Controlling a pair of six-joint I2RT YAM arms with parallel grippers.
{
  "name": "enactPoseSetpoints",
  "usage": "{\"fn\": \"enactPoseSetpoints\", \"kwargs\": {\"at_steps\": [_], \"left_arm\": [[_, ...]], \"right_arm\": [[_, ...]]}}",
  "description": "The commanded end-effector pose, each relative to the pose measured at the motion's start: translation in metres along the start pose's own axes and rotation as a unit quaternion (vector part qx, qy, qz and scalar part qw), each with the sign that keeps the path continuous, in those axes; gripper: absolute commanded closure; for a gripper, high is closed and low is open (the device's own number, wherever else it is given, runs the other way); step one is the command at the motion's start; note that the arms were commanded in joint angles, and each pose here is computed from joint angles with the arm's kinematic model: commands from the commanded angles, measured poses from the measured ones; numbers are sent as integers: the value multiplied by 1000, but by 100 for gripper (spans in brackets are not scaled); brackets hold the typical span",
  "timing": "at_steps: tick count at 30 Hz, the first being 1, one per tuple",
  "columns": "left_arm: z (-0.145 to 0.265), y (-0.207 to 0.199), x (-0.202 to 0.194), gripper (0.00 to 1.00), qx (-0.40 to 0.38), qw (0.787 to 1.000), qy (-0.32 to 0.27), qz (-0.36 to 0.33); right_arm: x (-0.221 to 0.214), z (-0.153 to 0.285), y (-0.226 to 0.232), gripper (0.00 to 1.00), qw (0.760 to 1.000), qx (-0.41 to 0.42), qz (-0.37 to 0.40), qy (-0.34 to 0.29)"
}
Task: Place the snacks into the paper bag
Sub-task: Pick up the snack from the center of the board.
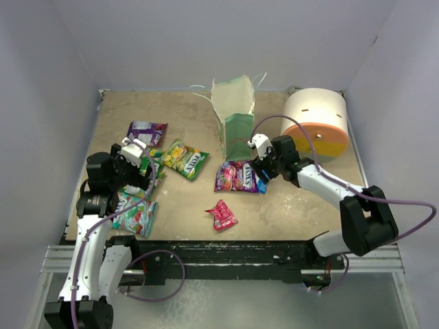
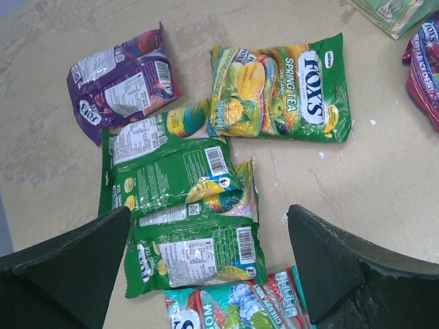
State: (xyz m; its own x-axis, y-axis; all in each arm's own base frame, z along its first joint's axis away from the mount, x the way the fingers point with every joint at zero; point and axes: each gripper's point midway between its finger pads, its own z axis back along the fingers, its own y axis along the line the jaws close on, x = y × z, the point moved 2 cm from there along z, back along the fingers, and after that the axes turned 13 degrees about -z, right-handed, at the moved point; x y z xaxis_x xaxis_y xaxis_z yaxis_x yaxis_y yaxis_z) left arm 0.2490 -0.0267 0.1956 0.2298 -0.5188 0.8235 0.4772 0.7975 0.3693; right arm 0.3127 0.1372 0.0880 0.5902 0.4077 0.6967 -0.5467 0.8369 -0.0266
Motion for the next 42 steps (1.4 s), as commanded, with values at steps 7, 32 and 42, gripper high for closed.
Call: {"fn": "enactPoseSetpoints", "kwargs": {"at_steps": [7, 32, 42], "left_arm": [[1, 1, 9, 1, 0, 1000, -24, -11], [0, -1, 8, 1, -5, 1000, -27, -12], [1, -1, 9, 1, -5, 999, -29, -14]], "right_arm": [[-8, -22, -6, 34, 999, -13, -13, 37], [-1, -11, -5, 88, 999, 7, 1, 49], [21, 17, -7, 100, 1000, 8, 26, 15]]}}
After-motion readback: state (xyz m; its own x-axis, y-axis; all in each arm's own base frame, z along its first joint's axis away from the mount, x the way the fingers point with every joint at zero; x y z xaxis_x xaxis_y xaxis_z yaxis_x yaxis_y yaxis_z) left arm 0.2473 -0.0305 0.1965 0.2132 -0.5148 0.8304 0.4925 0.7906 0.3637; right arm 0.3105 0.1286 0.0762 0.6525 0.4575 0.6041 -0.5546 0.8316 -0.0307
